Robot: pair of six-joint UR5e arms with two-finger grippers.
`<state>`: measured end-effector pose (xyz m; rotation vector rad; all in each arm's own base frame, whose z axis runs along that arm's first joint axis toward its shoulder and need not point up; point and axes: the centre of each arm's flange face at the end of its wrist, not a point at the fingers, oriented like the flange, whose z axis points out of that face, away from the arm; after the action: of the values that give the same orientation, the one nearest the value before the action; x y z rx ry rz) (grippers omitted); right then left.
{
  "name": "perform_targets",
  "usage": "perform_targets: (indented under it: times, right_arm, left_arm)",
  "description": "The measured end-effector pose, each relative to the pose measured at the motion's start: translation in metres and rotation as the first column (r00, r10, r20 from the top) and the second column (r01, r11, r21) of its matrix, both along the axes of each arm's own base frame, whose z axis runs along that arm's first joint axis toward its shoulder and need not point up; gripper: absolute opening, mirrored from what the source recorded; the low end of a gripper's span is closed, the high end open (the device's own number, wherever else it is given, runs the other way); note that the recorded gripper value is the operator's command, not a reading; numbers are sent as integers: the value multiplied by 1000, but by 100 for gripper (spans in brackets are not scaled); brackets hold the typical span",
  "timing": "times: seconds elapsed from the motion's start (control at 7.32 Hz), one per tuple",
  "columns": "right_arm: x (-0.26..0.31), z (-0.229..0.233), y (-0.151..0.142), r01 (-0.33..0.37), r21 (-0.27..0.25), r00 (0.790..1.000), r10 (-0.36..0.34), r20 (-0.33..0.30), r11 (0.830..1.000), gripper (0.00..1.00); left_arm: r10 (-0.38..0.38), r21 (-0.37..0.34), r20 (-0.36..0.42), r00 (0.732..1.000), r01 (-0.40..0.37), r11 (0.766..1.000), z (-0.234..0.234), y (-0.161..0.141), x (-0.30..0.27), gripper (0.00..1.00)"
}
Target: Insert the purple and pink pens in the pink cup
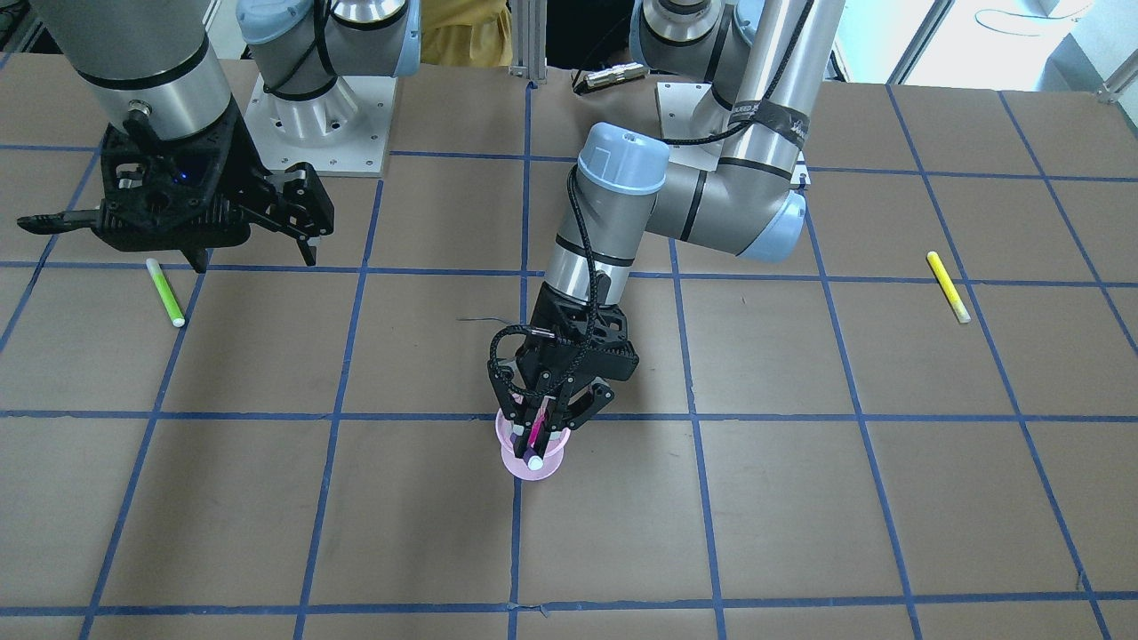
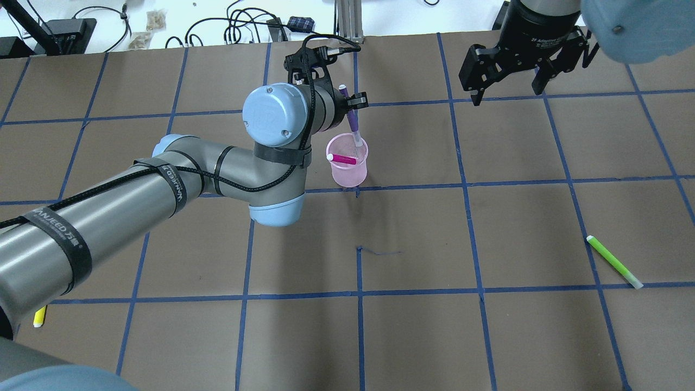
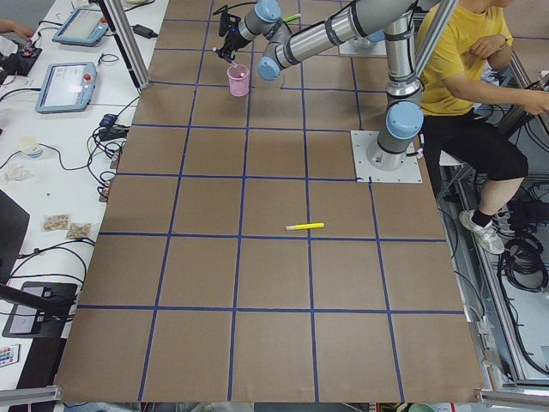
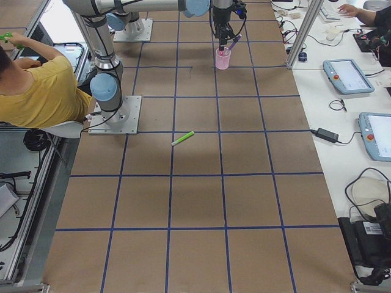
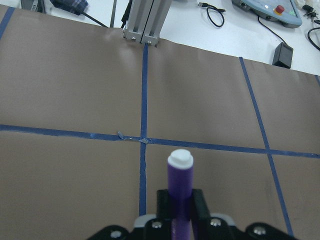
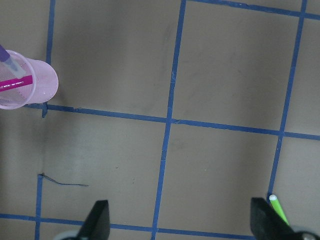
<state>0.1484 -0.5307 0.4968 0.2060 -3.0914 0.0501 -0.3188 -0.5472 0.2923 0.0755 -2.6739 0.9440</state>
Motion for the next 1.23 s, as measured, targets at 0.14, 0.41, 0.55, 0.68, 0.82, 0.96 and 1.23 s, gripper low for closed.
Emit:
perform_targets:
  times: [0.14, 0.41, 0.55, 0.68, 0.82, 0.96, 1.23]
  right_arm:
    - [0, 0, 0, 0, 1, 1000, 0, 0, 1000, 100]
    - [-1, 0, 0, 2, 2, 1000, -2, 0, 1000, 100]
    - [-1, 0, 0, 2, 3, 1000, -2, 0, 1000, 100]
    - [-1, 0, 0, 2, 3, 1000, -2, 1, 1000, 100]
    - [-1, 0, 0, 2, 3, 1000, -2, 1, 1000, 100]
    - [-1, -1, 0, 2, 3, 1000, -2, 1, 1000, 100]
    - [-1, -1, 0, 2, 4, 1000, -2, 0, 1000, 100]
  left_arm:
    - [-2, 5, 7, 1000, 2, 1000, -6, 7, 1, 3]
    - [-7, 5, 17, 1000, 7, 1000, -15, 16, 5, 49]
    - [-5, 4, 25, 1000, 5, 1000, -18, 17, 6, 84]
    - [4, 1, 42, 999, -5, 1000, -20, 17, 8, 94]
    - [14, -5, 60, 998, -14, 1000, -19, 17, 10, 95]
    - [16, -7, 70, 997, -16, 1000, -19, 16, 10, 97]
    - [11, 36, 93, 996, -15, 999, -6, 14, 11, 100]
